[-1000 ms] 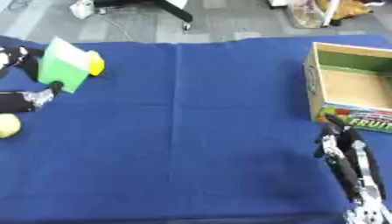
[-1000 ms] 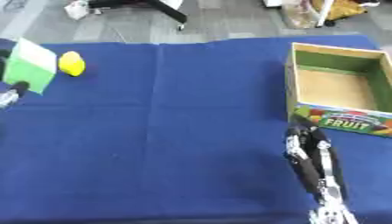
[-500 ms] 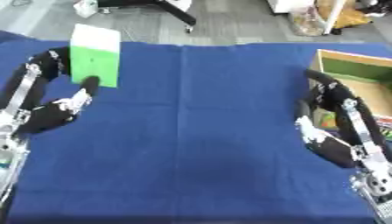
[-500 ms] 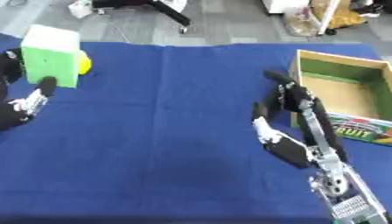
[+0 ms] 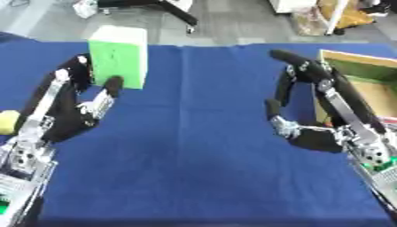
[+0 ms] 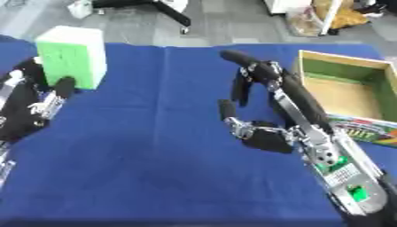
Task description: Pick up the objects with one hand, pass them to the other hand, and then place them into the box on the other side of the table.
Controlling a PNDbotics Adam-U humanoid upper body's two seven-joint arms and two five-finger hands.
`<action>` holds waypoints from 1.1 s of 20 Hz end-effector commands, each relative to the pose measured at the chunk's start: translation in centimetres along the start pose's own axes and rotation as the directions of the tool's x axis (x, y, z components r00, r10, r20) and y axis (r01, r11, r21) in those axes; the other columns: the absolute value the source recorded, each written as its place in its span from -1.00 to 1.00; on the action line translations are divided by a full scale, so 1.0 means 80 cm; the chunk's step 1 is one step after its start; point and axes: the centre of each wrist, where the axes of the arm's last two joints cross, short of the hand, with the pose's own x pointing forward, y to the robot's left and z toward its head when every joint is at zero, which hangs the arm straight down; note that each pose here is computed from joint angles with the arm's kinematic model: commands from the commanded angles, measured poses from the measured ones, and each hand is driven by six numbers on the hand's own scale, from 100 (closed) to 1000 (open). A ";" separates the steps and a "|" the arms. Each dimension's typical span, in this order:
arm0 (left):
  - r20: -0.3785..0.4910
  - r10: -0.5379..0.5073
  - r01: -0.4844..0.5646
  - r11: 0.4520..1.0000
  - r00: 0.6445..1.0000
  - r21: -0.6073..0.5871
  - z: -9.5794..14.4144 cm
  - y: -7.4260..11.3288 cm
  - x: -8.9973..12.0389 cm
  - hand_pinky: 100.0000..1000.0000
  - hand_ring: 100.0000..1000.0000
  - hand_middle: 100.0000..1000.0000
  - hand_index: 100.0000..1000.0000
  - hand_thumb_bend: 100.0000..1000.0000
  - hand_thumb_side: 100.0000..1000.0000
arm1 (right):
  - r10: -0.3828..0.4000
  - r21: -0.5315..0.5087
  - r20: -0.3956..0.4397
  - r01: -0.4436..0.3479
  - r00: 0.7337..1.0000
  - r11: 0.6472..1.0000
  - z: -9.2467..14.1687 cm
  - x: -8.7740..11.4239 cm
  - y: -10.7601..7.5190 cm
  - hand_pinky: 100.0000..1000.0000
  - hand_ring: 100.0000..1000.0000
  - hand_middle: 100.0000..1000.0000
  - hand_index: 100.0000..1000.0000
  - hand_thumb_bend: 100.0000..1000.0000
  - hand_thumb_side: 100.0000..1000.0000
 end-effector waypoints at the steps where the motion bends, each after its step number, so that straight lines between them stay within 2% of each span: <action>1: 0.021 0.022 -0.021 0.998 1.000 -0.059 -0.005 0.003 0.011 0.40 -0.08 -0.11 0.15 -1.00 -0.04 | 0.084 0.009 0.068 -0.085 0.994 0.996 -0.023 0.006 -0.017 -0.50 -0.55 -0.45 0.89 -1.00 -0.90; 3: 0.023 0.041 -0.038 0.995 0.999 -0.089 -0.006 0.004 0.014 0.40 -0.08 -0.11 0.15 -1.00 -0.03 | 0.108 0.011 0.082 -0.109 0.991 0.994 -0.033 0.009 -0.016 -0.53 -0.56 -0.47 0.90 -0.99 -0.90; 6: 0.026 0.065 -0.060 0.989 0.998 -0.137 -0.007 0.005 0.020 0.40 -0.08 -0.11 0.16 -1.00 -0.03 | 0.145 0.016 0.109 -0.148 0.983 0.989 -0.040 0.012 -0.016 -0.58 -0.59 -0.51 0.92 -0.77 -0.87; 7: 0.025 0.074 -0.069 0.986 0.997 -0.151 -0.007 0.006 0.021 0.40 -0.08 -0.11 0.16 -1.00 -0.02 | 0.161 0.013 0.117 -0.163 0.980 0.986 -0.043 0.012 -0.016 -0.62 -0.62 -0.56 0.92 -0.58 -0.86; 8: 0.023 0.083 -0.078 0.983 0.996 -0.164 -0.007 0.007 0.023 0.40 -0.08 -0.11 0.16 -1.00 -0.02 | 0.178 0.009 0.124 -0.181 0.976 0.983 -0.045 0.013 -0.018 -0.63 -0.63 -0.57 0.92 -0.51 -0.86; 9: 0.021 0.092 -0.087 0.980 0.996 -0.179 -0.007 0.007 0.024 0.40 -0.08 -0.11 0.16 -1.00 -0.01 | 0.198 0.003 0.131 -0.200 0.971 0.980 -0.047 0.013 -0.019 -0.69 -0.67 -0.64 0.92 -0.25 -0.86; 10: 0.019 0.100 -0.095 0.976 0.995 -0.194 -0.007 0.008 0.026 0.40 -0.08 -0.11 0.15 -1.00 -0.01 | 0.219 -0.001 0.138 -0.221 0.966 0.975 -0.050 0.013 -0.022 -0.70 -0.67 -0.64 0.92 -0.22 -0.86; 11: 0.017 0.106 -0.101 0.972 0.994 -0.211 -0.007 0.009 0.028 0.40 -0.08 -0.12 0.16 -1.00 0.00 | 0.240 -0.007 0.144 -0.241 0.960 0.970 -0.052 0.013 -0.025 -0.78 -0.73 -0.72 0.92 -0.05 -0.84; 14: 0.006 0.126 -0.120 0.959 0.992 -0.256 -0.007 0.011 0.035 0.40 -0.08 -0.12 0.15 -1.00 0.01 | 0.294 -0.021 0.154 -0.294 0.943 0.955 -0.056 0.013 -0.028 -0.88 -0.82 -0.84 0.91 0.00 -0.75; 15: 0.002 0.156 -0.150 0.950 0.988 -0.274 -0.008 0.014 0.038 0.40 -0.08 -0.12 0.15 -1.00 0.01 | 0.316 -0.024 0.157 -0.316 0.936 0.948 -0.057 0.014 -0.027 -0.93 -0.88 -0.96 0.91 0.01 -0.71; 16: -0.004 0.199 -0.191 0.937 0.980 -0.292 -0.009 0.018 0.042 0.40 -0.08 -0.12 0.15 -1.00 0.01 | 0.339 -0.027 0.159 -0.340 0.927 0.940 -0.058 0.015 -0.023 -0.94 -0.91 -0.99 0.91 0.02 -0.70; 17: -0.009 0.232 -0.223 0.924 0.973 -0.310 -0.012 0.023 0.046 0.40 -0.08 -0.12 0.16 -1.00 0.00 | 0.359 -0.033 0.162 -0.359 0.919 0.933 -0.059 0.017 -0.019 -1.00 -1.00 -1.00 0.90 0.03 -0.66; 22: -0.024 0.275 -0.263 0.885 0.961 -0.384 -0.020 0.031 0.059 0.40 -0.08 -0.12 0.15 -1.00 0.00 | 0.418 -0.085 0.154 -0.410 0.895 0.908 -0.064 0.023 -0.007 -1.00 -1.00 -1.00 0.88 0.04 -0.68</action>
